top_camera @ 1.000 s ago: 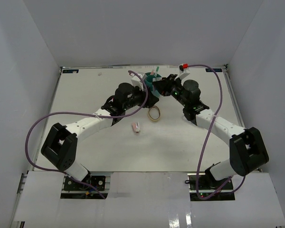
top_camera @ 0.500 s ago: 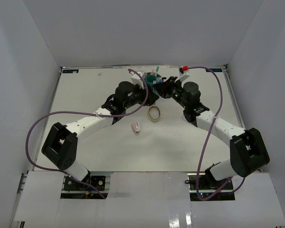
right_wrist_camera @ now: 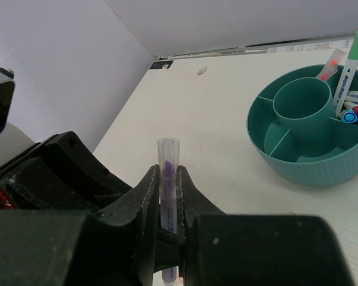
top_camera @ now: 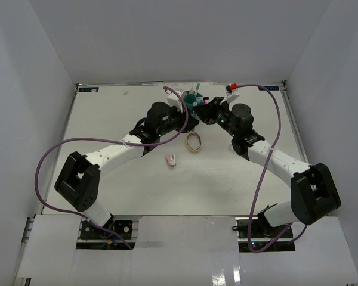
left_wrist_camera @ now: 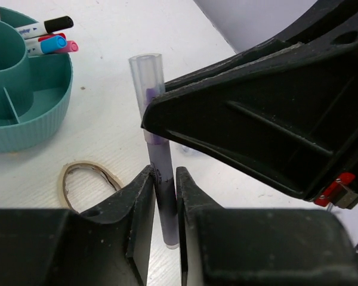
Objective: Sort the stationery into containers
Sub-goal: Place the pen in the storage box.
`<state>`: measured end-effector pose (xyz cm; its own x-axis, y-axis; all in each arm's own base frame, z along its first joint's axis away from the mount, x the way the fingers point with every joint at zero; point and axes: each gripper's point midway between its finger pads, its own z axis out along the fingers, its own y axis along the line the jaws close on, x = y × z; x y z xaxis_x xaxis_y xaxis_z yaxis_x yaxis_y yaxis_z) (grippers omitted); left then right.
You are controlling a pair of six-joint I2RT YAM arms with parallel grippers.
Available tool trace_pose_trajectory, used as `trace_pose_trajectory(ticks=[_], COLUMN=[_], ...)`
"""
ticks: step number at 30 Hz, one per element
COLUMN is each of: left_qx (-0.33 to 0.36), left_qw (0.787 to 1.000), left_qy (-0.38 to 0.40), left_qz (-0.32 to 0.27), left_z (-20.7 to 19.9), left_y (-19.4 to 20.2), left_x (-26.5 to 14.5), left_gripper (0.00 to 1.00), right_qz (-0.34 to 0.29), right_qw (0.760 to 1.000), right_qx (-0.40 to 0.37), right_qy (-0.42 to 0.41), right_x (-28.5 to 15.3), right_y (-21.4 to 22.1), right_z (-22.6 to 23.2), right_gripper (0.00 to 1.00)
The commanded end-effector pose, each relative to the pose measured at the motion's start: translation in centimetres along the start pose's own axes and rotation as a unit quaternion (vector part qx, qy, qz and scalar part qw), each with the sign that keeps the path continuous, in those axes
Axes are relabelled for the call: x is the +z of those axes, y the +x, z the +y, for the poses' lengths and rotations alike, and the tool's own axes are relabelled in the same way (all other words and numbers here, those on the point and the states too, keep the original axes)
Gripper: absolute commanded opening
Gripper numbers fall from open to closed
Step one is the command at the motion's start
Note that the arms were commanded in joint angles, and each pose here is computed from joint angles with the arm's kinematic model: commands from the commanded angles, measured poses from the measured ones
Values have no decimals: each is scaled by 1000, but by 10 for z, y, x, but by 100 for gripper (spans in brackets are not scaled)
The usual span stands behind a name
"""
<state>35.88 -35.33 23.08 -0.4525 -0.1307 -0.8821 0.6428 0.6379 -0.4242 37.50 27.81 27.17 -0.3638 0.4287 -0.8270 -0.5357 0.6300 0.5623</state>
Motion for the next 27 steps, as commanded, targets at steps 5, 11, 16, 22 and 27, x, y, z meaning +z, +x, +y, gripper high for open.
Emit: trace_pose_trajectory(ticks=[5,11,16,22,27], left_qx=[69,120,155,175,186], left_qw=[997,992,987,984,981], left_qy=[14,23,28,38,47], left_qz=[-2,18,26,25,26], left_z=[-7,-5,-6,-8,-11], left_y=[-9,-2,-1,0,1], left_x=[-11,-17,-23,-28,-30], left_gripper=[20,17,15,15,15], right_qz=[-5,25,46,58,63], right_qw=[1000,999,997,996,995], right_qx=[-21,-39,-49,-57,-61], right_qy=[-21,-21,-29,-35,-38], right_x=[-10,-12,-15,-15,-13], right_y=[-11,-6,-3,-1,-1], right_z=[17,18,22,24,24], right_gripper=[19,32,37,37,36])
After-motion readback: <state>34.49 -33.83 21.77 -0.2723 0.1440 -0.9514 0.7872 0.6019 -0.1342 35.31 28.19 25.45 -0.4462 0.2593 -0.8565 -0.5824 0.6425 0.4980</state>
